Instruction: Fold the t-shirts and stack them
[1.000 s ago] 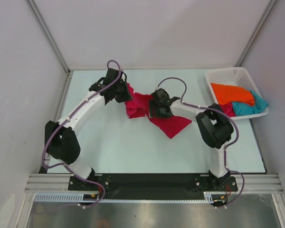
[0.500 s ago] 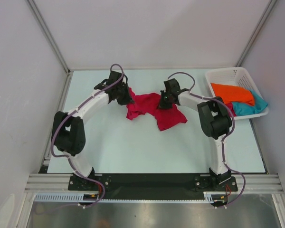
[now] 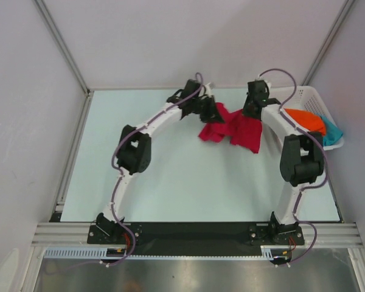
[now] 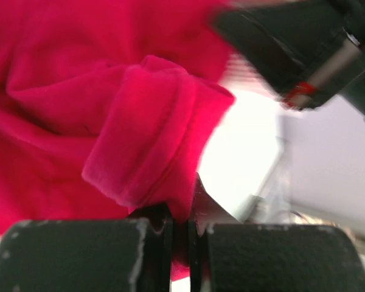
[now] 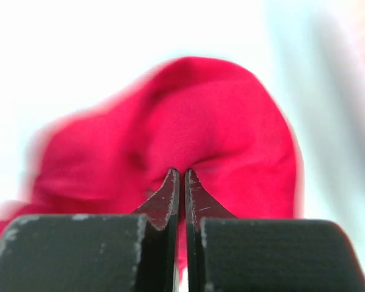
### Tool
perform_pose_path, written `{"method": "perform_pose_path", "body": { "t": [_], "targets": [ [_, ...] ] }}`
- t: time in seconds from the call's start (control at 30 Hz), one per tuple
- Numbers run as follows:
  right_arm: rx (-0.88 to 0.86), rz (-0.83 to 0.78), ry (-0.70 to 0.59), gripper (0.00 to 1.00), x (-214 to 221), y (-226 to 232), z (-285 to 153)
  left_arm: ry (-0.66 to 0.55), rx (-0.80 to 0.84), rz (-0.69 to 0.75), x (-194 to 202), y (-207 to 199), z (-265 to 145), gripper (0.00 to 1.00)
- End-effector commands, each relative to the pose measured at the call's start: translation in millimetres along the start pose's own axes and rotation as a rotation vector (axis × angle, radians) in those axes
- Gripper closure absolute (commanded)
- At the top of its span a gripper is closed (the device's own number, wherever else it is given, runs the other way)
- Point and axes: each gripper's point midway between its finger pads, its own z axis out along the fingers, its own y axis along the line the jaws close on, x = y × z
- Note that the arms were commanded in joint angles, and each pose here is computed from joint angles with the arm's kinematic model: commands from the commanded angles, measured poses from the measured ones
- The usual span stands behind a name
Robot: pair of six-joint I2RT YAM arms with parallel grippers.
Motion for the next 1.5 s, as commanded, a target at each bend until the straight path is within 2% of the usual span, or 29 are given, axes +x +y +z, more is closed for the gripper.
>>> {"method": "perform_pose_path", "body": {
  "t": [0.0, 0.03, 0.07, 0.2, 0.33, 0.47, 0.5, 0.53, 0.6, 0.63, 0.67, 0.7, 0.73, 0.8, 0.97, 1.0, 1.03, 1.1, 1.17, 1.23, 1.3, 1.47],
  "targets": [
    [0.191, 0.013, -0.369, 1.00, -123.6, -47.7, -106.6, 0.181, 0.544, 0.137, 41.3, -173.4, 11.5, 1.00],
    [0.217, 0.022, -0.399, 1.00, -132.6, -57.2, -118.6, 0.182, 0.694, 0.128, 44.0, -208.0, 6.9, 1.00],
    [0.267, 0.048, -0.454, 1.00, -148.0, -75.4, -140.3, 0.190, 0.737, 0.097, 49.5, -211.7, 11.2, 1.00],
    [0.382, 0.091, -0.556, 1.00, -178.9, -118.4, -182.5, 0.186, 0.928, 0.090, 59.5, -246.4, 4.8, 1.00],
    [0.468, 0.142, -0.567, 1.00, -183.5, -156.7, -187.3, 0.186, 0.957, 0.071, 68.5, -242.1, 17.2, 1.00],
    [0.517, 0.150, -0.490, 1.00, -176.2, -179.9, -155.4, 0.138, 0.885, -0.002, 63.4, -226.8, 50.6, 0.99],
    [0.532, 0.144, -0.457, 1.00, -171.1, -184.8, -139.6, 0.150, 0.870, -0.017, 67.4, -223.5, 58.3, 0.96],
    [0.528, 0.147, -0.445, 1.00, -171.7, -189.4, -131.4, 0.165, 0.855, -0.036, 72.5, -214.6, 68.7, 0.79],
    [0.533, 0.151, -0.395, 1.00, -165.2, -198.4, -107.9, 0.201, 0.839, -0.045, 84.0, -204.4, 78.3, 0.59],
    [0.513, 0.164, -0.388, 1.00, -169.7, -203.4, -103.7, 0.218, 0.816, -0.067, 90.7, -192.5, 85.6, 0.30],
    [0.504, 0.178, -0.364, 1.00, -168.3, -206.8, -97.8, 0.226, 0.809, -0.072, 94.9, -188.8, 86.8, 0.14],
    [0.494, 0.182, -0.342, 1.00, -167.0, -208.7, -90.9, 0.223, 0.817, -0.055, 95.8, -189.6, 82.4, 0.07],
    [0.481, 0.183, -0.284, 0.91, -157.4, -213.0, -76.9, 0.226, 0.800, -0.065, 99.1, -182.3, 85.0, 0.01],
    [0.461, 0.187, -0.284, 0.69, -165.9, -209.8, -75.3, 0.224, 0.791, -0.041, 100.3, -182.7, 82.6, 0.00],
    [0.399, 0.156, -0.323, 0.50, -171.3, -182.5, -94.8, 0.209, 0.772, -0.017, 97.4, -180.2, 78.2, 0.00],
    [0.391, 0.143, -0.336, 0.43, -173.6, -177.4, -102.6, 0.192, 0.779, -0.001, 92.6, -186.8, 68.3, 0.00],
    [0.384, 0.137, -0.362, 0.40, -178.2, -172.4, -115.0, 0.186, 0.747, -0.023, 95.0, -175.1, 71.9, 0.00],
    [0.368, 0.109, -0.366, 0.37, -174.3, -160.1, -123.1, 0.137, 0.726, 0.006, 81.9, -172.3, 56.4, 0.00],
    [0.351, 0.103, -0.384, 0.35, -173.9, -152.2, -135.9, 0.097, 0.655, 0.011, 70.9, -154.3, 47.0, 0.00],
    [0.331, 0.088, -0.374, 0.29, -166.2, -142.4, -136.3, 0.085, 0.591, 0.011, 67.6, -135.5, 42.7, 0.00],
    [0.309, 0.075, -0.357, 0.28, -158.9, -130.7, -136.9, 0.039, 0.526, 0.033, 53.0, -122.5, 26.6, 0.00],
    [0.219, 0.005, -0.249, 0.28, -102.2, -83.8, -121.7, -0.069, 0.381, 0.021, 31.1, -81.9, -12.5, 0.00]
  ]
}}
